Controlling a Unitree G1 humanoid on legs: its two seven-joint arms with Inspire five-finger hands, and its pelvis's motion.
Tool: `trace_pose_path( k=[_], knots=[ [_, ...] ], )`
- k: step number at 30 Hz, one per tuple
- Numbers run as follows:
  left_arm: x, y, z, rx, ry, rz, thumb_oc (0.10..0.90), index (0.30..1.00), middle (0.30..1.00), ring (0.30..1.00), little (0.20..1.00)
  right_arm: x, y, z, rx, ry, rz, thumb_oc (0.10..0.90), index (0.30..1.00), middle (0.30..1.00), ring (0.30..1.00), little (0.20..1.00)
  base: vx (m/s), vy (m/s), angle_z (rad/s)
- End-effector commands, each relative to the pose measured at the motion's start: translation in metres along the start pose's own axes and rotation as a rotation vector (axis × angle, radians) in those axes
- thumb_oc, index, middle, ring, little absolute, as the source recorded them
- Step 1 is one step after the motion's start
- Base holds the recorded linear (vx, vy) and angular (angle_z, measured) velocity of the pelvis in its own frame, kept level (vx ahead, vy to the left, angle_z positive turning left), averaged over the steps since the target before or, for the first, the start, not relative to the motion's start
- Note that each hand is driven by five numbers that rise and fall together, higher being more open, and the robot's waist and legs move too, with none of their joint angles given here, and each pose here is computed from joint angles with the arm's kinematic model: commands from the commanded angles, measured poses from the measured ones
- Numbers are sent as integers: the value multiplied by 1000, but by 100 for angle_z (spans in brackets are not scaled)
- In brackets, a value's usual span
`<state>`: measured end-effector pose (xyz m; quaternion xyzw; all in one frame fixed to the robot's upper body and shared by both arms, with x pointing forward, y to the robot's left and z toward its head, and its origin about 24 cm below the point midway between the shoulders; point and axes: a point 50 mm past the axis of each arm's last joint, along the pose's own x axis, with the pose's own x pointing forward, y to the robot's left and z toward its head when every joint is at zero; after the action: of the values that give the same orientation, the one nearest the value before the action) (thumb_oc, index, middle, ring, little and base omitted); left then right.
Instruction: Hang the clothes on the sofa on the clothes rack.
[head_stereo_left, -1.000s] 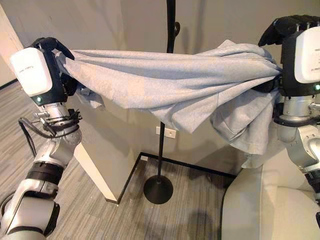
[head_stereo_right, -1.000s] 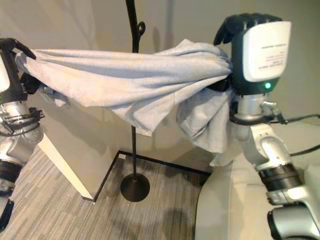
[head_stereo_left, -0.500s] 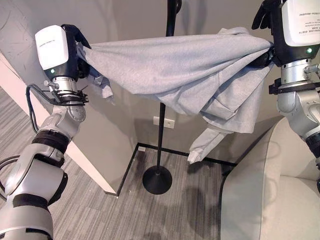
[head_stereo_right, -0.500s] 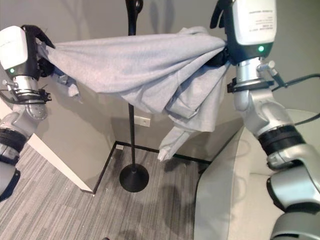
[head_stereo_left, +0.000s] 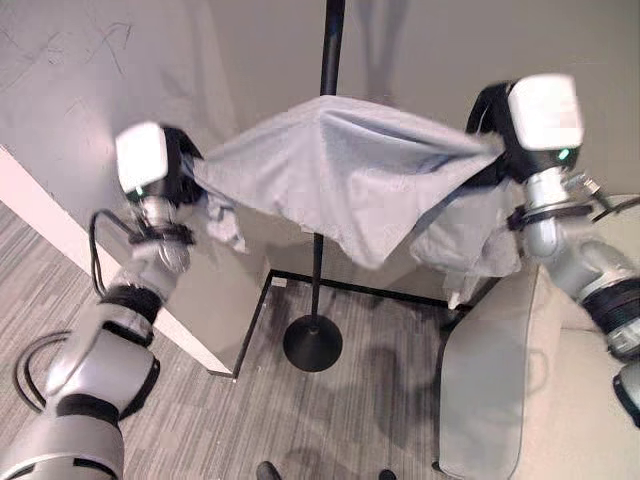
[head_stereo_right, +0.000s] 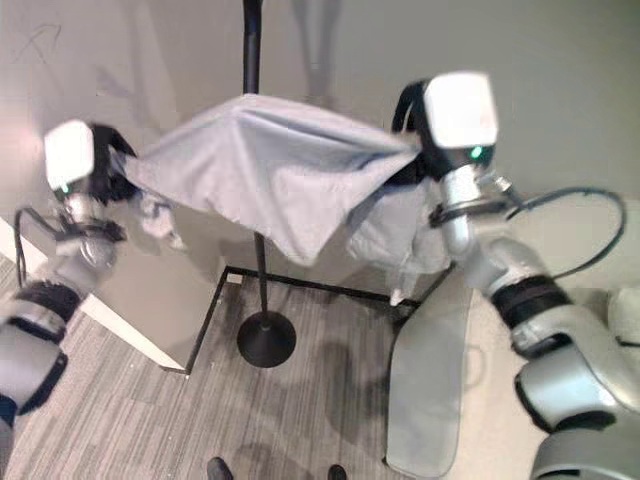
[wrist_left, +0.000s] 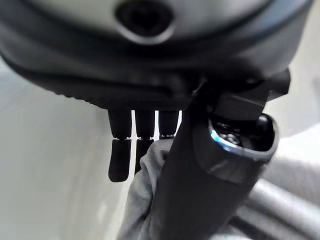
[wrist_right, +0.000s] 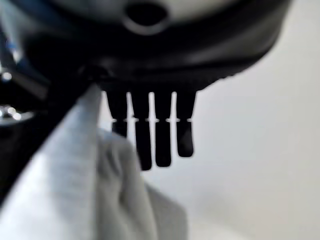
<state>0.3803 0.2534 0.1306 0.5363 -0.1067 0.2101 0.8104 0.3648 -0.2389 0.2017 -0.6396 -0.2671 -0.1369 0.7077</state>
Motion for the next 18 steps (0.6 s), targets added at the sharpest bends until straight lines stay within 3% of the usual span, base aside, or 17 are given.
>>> trace_pose_path(
  k=[1, 4, 6, 7, 15, 17, 18],
  knots=[
    [-1, 1, -4, -61, 74, 77, 400, 300, 300, 300, 300, 20, -32, 13, 179, 21, -237, 400, 300, 300, 300, 300, -49, -17, -8],
    [-22, -28, 11, -139, 54, 26, 400, 300, 300, 300, 300, 2, -15, 36, 360, 19, -268, 400, 300, 300, 300, 300, -21, -17, -3],
    [-22, -29, 11, -138, 53, 25, 400, 300, 300, 300, 300, 1, -14, 35, 360, 21, -267, 400, 300, 300, 300, 300, -9, -15, 1],
    [-34, -41, 20, -186, 37, 6, 400, 300, 300, 300, 300, -9, -10, 48, 468, 13, -290, 400, 300, 300, 300, 300, -18, -31, 2],
    [-73, -66, 39, -301, -28, -42, 400, 300, 300, 300, 300, -48, 5, 82, 770, -4, -256, 403, 305, 305, 305, 305, -4, -14, 0],
    [-81, -68, 41, -327, -32, -45, 400, 300, 300, 300, 300, -56, 8, 92, 879, -11, -223, 770, 855, 855, 855, 855, 0, 0, 0],
    [-84, -69, 40, -336, -32, -47, 400, 300, 300, 300, 300, -60, 10, 95, 909, -13, -204, 800, 900, 900, 900, 900, 0, 0, 0]
  ],
)
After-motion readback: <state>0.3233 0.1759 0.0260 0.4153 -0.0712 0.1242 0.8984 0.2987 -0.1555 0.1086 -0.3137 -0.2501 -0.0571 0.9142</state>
